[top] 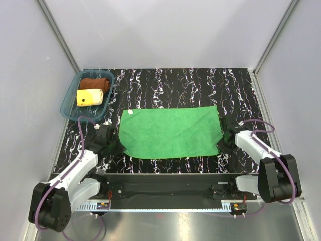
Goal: Roll the towels
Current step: Fold the towel
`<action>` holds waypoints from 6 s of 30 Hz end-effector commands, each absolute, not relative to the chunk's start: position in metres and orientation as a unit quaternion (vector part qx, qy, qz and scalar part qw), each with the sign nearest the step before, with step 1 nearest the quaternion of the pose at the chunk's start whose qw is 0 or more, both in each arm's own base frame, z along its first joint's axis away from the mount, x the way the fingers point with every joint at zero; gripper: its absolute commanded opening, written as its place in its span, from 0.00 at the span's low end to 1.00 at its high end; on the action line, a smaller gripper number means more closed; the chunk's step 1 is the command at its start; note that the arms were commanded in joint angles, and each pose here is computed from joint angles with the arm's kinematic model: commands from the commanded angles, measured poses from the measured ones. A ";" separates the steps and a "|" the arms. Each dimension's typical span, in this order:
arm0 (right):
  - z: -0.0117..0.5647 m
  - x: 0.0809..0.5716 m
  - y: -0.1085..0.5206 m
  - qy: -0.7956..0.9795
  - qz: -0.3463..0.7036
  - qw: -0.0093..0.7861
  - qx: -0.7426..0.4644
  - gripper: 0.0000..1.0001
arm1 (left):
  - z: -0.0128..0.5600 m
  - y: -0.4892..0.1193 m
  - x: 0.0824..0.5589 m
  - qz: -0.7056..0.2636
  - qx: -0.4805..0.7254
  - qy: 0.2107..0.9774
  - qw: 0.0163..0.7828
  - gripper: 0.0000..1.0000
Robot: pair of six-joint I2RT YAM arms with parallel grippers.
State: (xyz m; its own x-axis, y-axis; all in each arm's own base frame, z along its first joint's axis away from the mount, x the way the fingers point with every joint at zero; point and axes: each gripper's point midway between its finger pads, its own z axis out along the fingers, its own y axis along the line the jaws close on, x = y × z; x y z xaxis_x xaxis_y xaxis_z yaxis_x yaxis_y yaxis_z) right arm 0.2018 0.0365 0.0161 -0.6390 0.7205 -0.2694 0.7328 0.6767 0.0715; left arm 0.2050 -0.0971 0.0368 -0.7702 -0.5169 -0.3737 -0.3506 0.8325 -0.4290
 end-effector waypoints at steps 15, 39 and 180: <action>0.095 0.248 0.037 0.895 0.017 0.244 0.374 0.00 | 0.108 -0.096 0.233 -0.183 -0.243 0.904 0.301 0.00; 0.110 0.413 0.027 0.893 -0.025 0.287 0.345 0.00 | 0.124 -0.078 0.365 -0.131 -0.306 0.883 0.331 0.00; 0.146 0.155 0.277 0.950 0.214 0.230 0.007 0.74 | 0.203 -0.158 0.532 -0.198 -0.090 0.887 0.407 0.73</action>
